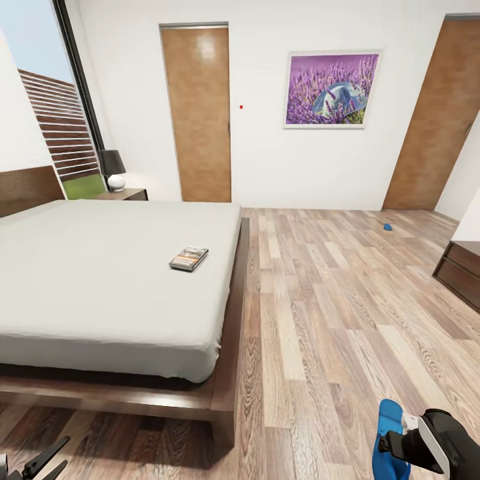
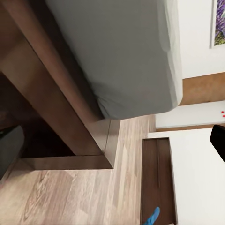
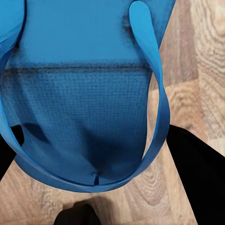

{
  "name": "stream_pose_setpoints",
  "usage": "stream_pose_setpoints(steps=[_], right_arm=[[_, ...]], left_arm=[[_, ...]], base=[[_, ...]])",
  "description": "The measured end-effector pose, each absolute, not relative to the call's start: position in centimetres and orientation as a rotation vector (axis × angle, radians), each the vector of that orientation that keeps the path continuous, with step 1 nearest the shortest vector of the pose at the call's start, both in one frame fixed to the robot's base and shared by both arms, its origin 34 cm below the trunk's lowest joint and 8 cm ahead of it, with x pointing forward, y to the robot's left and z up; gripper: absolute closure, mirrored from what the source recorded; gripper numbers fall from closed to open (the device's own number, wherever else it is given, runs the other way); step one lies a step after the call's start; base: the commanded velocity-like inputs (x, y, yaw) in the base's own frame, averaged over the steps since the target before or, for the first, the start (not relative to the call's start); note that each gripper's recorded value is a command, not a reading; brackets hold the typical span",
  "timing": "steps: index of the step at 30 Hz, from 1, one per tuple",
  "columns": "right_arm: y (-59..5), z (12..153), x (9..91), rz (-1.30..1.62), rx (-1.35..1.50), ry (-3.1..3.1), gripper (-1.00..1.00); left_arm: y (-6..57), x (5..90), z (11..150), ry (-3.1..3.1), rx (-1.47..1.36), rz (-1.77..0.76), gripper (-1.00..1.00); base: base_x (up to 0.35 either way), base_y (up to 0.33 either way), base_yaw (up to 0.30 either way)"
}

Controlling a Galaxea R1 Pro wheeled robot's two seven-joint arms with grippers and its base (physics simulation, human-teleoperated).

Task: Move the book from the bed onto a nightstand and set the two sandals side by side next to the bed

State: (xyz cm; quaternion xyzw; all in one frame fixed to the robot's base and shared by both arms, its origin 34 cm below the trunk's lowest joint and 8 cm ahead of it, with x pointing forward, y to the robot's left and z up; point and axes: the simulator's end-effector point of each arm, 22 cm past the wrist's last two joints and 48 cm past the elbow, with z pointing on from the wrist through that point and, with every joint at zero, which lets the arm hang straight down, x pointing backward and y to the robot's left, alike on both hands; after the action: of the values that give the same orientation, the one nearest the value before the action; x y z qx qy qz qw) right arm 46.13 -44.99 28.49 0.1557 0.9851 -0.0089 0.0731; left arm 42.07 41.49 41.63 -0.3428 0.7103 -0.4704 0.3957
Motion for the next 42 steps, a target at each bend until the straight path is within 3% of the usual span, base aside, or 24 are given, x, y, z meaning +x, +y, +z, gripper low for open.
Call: stream_pose_setpoints(steps=[42], right_arm=[[-43.7,29.0,46.7,0.005,0.461,2.941,1.0]], left_arm=[[41.0,42.2,41.6,1.817,-0.861,-1.188,-1.0]], base=[[-0.02,-0.025,0.0]])
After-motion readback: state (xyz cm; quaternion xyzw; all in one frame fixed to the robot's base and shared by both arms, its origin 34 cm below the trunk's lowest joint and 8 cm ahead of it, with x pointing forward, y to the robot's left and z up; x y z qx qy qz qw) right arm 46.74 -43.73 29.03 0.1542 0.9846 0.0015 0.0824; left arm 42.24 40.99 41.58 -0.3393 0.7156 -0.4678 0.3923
